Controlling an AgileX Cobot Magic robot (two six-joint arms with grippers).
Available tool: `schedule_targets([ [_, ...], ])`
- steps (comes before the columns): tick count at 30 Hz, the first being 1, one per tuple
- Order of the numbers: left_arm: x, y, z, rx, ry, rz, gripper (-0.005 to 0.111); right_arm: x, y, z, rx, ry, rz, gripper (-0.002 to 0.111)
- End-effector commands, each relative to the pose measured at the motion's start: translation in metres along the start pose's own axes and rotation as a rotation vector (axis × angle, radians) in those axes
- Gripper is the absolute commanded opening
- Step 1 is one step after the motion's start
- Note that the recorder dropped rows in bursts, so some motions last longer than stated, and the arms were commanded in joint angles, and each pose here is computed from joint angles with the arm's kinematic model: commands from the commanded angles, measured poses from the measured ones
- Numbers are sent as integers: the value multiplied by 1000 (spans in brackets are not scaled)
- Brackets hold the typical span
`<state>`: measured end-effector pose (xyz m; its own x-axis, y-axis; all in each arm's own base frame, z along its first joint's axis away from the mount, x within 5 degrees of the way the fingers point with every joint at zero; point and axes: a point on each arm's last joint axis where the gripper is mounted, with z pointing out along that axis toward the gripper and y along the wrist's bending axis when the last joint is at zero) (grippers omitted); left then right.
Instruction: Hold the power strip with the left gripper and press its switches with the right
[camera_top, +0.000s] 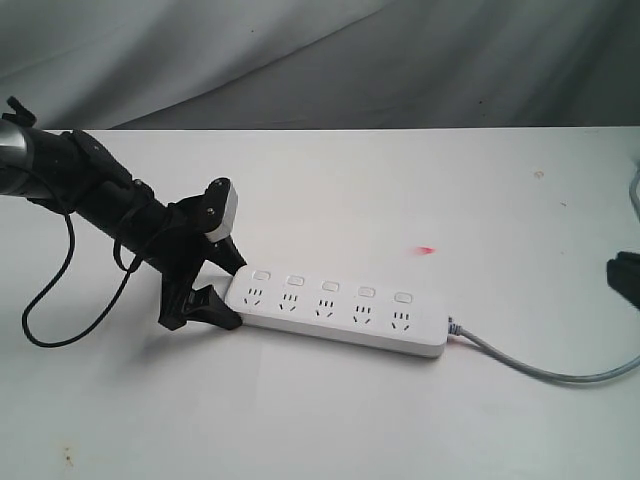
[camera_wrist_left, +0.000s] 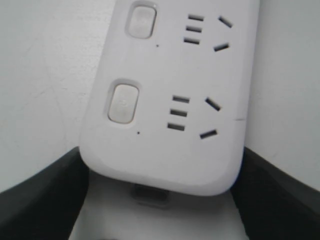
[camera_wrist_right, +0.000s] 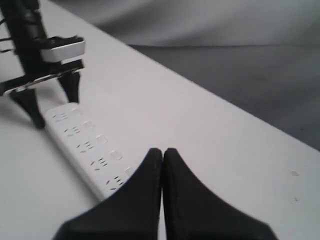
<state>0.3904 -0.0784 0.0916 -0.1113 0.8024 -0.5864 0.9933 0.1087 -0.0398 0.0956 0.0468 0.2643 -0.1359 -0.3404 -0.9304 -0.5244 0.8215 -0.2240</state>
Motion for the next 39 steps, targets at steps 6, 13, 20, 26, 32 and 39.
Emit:
schedule_targets([
  [6, 1, -2, 4, 13, 17, 9, 66, 24, -1, -21, 193, -163, 115, 0],
  [13, 1, -2, 4, 13, 17, 9, 66, 32, 0, -37, 308, -212, 114, 0],
  [20, 1, -2, 4, 13, 17, 9, 66, 33, -2, -41, 373, -237, 109, 0],
  [26, 1, -2, 4, 13, 17, 9, 66, 34, -6, -37, 386, -207, 122, 0],
  [32, 1, -2, 4, 13, 17, 9, 66, 42, -12, -29, 405, -91, 176, 0],
  [39, 1, -2, 4, 13, 17, 9, 66, 53, -17, -26, 476, -137, 327, 0],
])
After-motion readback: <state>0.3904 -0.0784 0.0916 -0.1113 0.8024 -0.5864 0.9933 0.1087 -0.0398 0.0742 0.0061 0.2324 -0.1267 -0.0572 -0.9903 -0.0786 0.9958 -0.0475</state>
